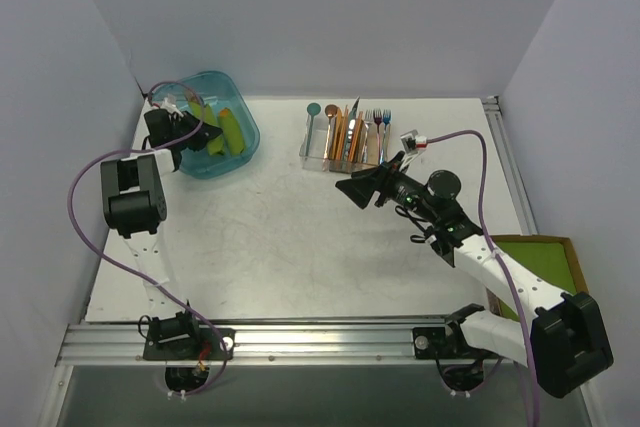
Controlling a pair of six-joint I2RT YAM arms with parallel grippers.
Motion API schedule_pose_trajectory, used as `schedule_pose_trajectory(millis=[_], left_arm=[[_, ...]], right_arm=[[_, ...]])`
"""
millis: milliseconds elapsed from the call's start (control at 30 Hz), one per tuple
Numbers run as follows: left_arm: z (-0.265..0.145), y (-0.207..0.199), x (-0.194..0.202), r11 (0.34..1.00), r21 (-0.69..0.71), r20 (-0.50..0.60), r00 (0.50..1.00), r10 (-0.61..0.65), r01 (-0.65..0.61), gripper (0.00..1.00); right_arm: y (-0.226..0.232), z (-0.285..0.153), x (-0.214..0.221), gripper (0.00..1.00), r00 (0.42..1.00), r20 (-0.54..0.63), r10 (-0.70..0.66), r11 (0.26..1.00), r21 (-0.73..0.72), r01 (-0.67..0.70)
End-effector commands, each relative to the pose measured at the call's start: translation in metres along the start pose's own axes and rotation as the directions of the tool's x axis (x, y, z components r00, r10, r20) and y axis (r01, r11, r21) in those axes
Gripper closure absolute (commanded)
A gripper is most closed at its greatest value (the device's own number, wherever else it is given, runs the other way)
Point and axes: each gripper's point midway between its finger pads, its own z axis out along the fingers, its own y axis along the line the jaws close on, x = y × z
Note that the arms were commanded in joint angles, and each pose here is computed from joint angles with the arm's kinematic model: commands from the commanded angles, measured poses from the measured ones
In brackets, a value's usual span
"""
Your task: Place the utensils on the paper napkin and roll it up
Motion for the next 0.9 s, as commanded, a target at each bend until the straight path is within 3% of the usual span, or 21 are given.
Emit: schedule_pose_trajectory(millis=[0, 667, 867], left_arm=[[0.010, -0.009, -0.014, 0.998, 0.026, 0.012, 0.998, 0.057, -0.057, 0.98], [0.026, 0.048, 0.027, 0.988, -0.135, -0.145, 0.985, -0.099, 0.079, 0.97], [0.024, 0.054, 0.034, 0.982, -0.161, -0.162, 0.979, -0.123, 0.097, 0.86]], right_arm=[[0.014, -0.001, -0.016, 0.22, 0.998, 0.055, -0.037, 0.997, -0.063, 0.040], [0.012, 0.000, -0.013, 0.22, 0.998, 0.062, -0.024, 0.997, -0.071, 0.029], [0.012, 0.000, -0.012, 0.22, 0.998, 0.064, -0.022, 0.997, -0.075, 0.027]])
